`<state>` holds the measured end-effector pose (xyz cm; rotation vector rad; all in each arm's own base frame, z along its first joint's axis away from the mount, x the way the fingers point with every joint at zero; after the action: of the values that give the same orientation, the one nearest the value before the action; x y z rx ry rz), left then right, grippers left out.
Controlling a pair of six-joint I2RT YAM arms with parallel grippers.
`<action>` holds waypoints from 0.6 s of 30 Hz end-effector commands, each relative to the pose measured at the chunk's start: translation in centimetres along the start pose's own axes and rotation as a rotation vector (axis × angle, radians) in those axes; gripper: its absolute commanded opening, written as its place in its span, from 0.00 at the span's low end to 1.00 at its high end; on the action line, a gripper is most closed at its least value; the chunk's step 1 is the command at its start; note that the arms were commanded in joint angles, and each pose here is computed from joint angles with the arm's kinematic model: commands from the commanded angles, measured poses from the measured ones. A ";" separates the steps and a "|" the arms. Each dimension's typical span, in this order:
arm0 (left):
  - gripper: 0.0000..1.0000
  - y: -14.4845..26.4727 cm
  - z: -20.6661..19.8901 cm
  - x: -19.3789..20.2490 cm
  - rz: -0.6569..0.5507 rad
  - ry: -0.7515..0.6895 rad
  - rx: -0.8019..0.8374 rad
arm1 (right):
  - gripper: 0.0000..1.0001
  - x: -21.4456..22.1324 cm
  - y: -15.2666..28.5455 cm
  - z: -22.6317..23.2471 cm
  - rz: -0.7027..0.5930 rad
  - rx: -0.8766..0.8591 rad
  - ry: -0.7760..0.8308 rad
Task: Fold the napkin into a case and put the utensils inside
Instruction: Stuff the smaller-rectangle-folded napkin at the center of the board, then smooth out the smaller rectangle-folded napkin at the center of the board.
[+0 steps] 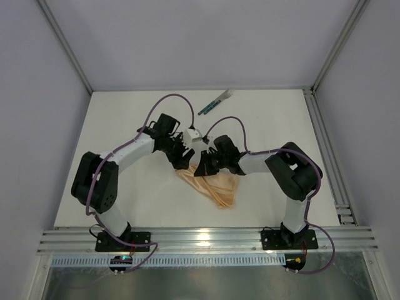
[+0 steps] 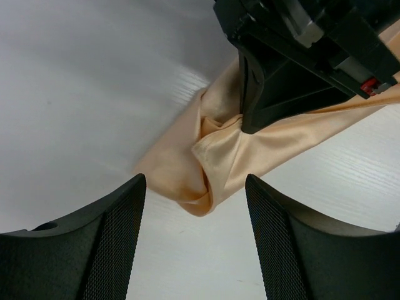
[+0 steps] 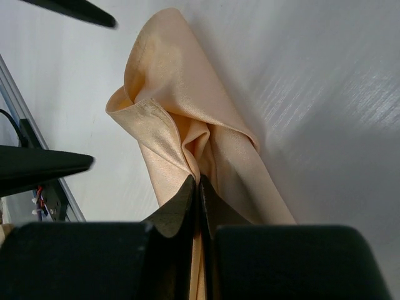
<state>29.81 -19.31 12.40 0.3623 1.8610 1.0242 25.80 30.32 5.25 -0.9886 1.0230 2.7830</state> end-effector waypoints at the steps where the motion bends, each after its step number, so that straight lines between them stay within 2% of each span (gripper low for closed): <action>1: 0.67 -1.4 -1.1 1.2 0.025 -0.021 0.086 | 0.08 -1.0 -0.2 0.4 -0.018 -0.045 0.043; 5: 0.66 -2.1 -0.8 1.1 0.026 -0.018 0.069 | 0.08 -1.1 -0.1 0.5 -0.027 -0.056 0.055; 7: 0.59 -2.6 -0.9 1.3 0.038 -0.010 0.086 | 0.09 -1.3 0.0 0.6 -0.033 -0.061 0.063; 8: 0.54 -2.8 -1.0 1.5 0.046 -0.006 0.085 | 0.09 -1.3 0.0 0.7 -0.034 -0.067 0.064; 9: 0.40 -3.0 -1.1 1.5 0.052 -0.008 0.085 | 0.09 -1.4 0.0 0.7 -0.036 -0.071 0.070; 11: 0.25 -3.5 -1.0 1.7 0.057 0.000 0.071 | 0.11 -1.4 0.0 0.8 -0.034 -0.076 0.073; 12: 0.14 -3.6 -1.0 1.6 0.057 0.018 0.068 | 0.12 -1.5 0.0 0.7 -0.035 -0.075 0.078; 15: 0.00 -3.8 -0.5 1.5 0.060 0.048 0.036 | 0.18 -1.4 0.1 0.9 -0.029 -0.084 0.092; 16: 0.00 -3.7 -0.3 1.4 0.058 0.059 0.019 | 0.25 -1.5 0.2 1.0 -0.028 -0.085 0.095; 18: 0.00 -3.8 0.0 1.0 0.046 0.088 0.013 | 0.31 -1.3 0.4 1.0 -0.013 -0.080 0.103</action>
<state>28.31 -20.34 8.06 0.4635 1.9437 1.0683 25.59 30.39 5.56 -1.0639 0.9626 2.8215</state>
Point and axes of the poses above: each gripper's point midway between its finger pads, its own y axis back along the fingers, its own z axis along the line the jaws close on, x = y × z, the point moved 5 cm from there along y, back along the fingers, and after that the axes turned 8 degrees about y, right-handed, at the moved point
